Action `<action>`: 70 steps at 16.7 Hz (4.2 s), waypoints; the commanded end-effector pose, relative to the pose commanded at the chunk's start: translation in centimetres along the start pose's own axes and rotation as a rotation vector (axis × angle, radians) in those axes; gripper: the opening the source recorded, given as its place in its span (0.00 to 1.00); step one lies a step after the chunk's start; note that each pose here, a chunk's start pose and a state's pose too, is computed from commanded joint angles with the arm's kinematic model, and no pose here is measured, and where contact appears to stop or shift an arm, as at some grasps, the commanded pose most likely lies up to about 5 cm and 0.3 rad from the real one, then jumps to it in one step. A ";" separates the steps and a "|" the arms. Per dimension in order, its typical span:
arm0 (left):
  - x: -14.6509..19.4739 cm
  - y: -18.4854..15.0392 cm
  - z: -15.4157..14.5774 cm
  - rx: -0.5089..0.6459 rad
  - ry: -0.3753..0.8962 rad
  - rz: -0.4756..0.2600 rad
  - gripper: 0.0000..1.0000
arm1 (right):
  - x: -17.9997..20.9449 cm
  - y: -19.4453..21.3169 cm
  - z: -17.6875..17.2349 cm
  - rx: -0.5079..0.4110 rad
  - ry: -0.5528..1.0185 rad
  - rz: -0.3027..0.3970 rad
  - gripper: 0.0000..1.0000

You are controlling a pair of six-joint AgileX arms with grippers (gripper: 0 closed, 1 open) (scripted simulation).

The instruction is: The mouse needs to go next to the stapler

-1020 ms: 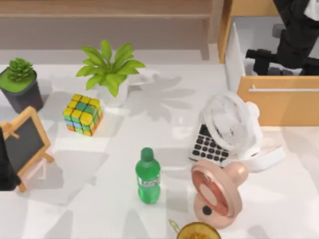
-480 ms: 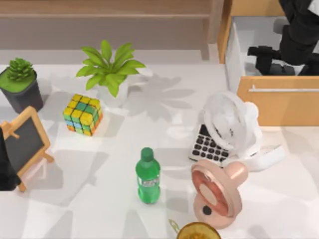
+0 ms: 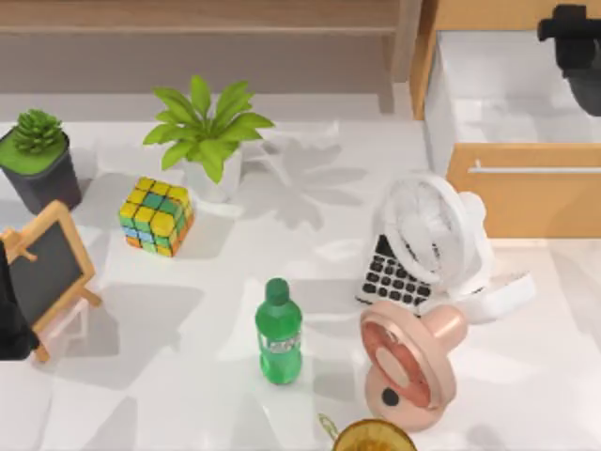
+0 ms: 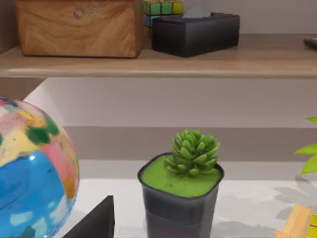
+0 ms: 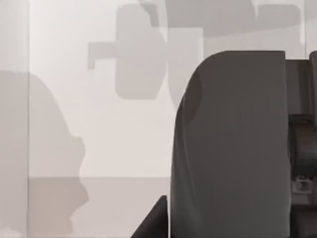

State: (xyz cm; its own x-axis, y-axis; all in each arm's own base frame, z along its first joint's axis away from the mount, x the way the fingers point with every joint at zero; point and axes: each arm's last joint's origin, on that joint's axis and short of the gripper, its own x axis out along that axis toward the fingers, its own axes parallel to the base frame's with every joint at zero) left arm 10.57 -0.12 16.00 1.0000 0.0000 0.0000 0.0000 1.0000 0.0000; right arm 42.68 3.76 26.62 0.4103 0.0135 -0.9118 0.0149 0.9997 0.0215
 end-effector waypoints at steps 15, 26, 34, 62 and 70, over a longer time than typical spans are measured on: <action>0.0 0.0 0.0 0.000 0.000 0.000 1.00 | -2.6 -12.2 -23.0 -0.056 0.276 -0.023 0.00; 0.0 0.0 0.0 0.000 0.000 0.000 1.00 | -1.2 -12.7 -29.8 -0.013 0.320 -0.020 0.00; 0.0 0.0 0.0 0.000 0.000 0.000 1.00 | -1.1 -12.7 -29.6 -0.033 0.323 -0.009 0.00; 0.0 0.0 0.0 0.000 0.000 0.000 1.00 | 0.2 -12.7 -30.3 -0.013 0.320 -0.020 0.53; 0.0 0.0 0.0 0.000 0.000 0.000 1.00 | 0.2 -12.7 -30.3 -0.013 0.320 -0.020 1.00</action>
State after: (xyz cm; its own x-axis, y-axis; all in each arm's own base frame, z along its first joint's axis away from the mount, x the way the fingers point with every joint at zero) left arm 10.57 -0.12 16.00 1.0000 0.0000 0.0000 0.0000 1.0000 0.0000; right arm 14.94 -8.29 13.75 0.1026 -0.0021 -0.9947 0.0072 1.0000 -0.0014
